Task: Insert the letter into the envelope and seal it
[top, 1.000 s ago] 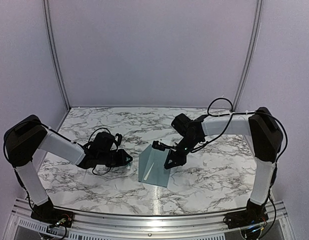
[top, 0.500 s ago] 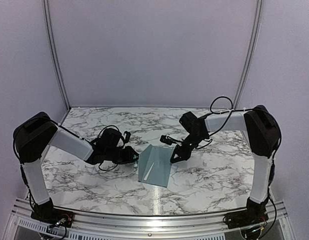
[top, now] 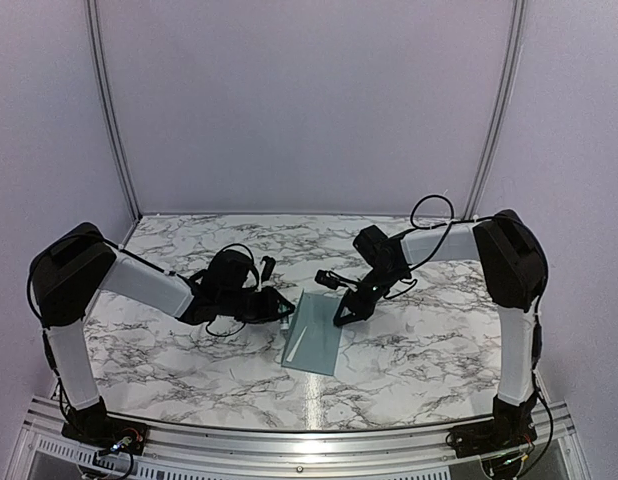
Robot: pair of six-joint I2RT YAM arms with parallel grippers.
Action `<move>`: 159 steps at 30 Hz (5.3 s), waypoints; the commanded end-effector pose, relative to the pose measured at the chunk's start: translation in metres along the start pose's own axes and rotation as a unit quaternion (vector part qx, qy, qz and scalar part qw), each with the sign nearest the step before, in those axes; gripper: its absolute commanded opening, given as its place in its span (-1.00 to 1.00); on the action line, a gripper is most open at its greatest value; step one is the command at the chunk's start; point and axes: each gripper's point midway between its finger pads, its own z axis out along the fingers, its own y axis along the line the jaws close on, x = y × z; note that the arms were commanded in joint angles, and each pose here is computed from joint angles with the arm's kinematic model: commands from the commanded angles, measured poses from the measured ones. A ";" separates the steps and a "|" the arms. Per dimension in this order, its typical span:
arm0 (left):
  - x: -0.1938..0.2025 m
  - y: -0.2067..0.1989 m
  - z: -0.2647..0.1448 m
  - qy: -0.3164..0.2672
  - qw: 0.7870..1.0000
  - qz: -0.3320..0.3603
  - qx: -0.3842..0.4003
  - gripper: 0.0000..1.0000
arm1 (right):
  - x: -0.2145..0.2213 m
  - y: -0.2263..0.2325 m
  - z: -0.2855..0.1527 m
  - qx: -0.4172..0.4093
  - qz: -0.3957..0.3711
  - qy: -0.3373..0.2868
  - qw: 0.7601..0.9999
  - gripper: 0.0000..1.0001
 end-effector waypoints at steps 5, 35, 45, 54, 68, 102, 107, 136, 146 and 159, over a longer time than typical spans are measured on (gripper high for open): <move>0.015 -0.030 0.021 0.037 0.998 0.025 0.045 -1.00 | 0.008 -0.004 0.017 -0.014 0.018 0.011 1.000 -0.80; 0.057 -0.020 0.052 0.109 0.992 0.007 0.057 -1.00 | 0.019 0.000 0.025 -0.032 0.033 0.019 0.999 -0.80; 0.066 -0.023 0.052 0.128 0.989 0.007 0.072 -1.00 | 0.020 -0.001 0.025 -0.030 0.033 0.020 0.999 -0.81; 0.070 -0.028 0.049 0.139 0.987 0.006 0.083 -1.00 | 0.021 -0.001 0.025 -0.028 0.033 0.021 0.999 -0.80; 0.081 -0.026 0.048 0.153 0.985 -0.010 0.080 -1.00 | 0.023 -0.003 0.025 -0.026 0.036 0.023 0.999 -0.80; 0.095 -0.008 0.035 0.163 0.985 -0.024 0.048 -1.00 | 0.027 -0.009 0.024 -0.021 0.044 0.024 0.999 -0.80; 0.099 -0.009 0.032 0.169 0.984 -0.026 0.051 -1.00 | 0.027 -0.010 0.024 -0.020 0.044 0.024 0.999 -0.80; 0.081 -0.009 0.041 0.151 0.987 -0.031 0.033 -1.00 | 0.030 -0.006 0.023 -0.024 0.044 0.025 0.998 -0.80; 0.066 -0.009 0.057 0.149 0.987 -0.035 0.045 -1.00 | 0.030 -0.006 0.024 -0.026 0.043 0.026 0.998 -0.80; 0.060 -0.001 0.046 0.143 0.988 -0.037 0.041 -1.00 | 0.033 -0.011 0.022 -0.023 0.047 0.025 0.998 -0.79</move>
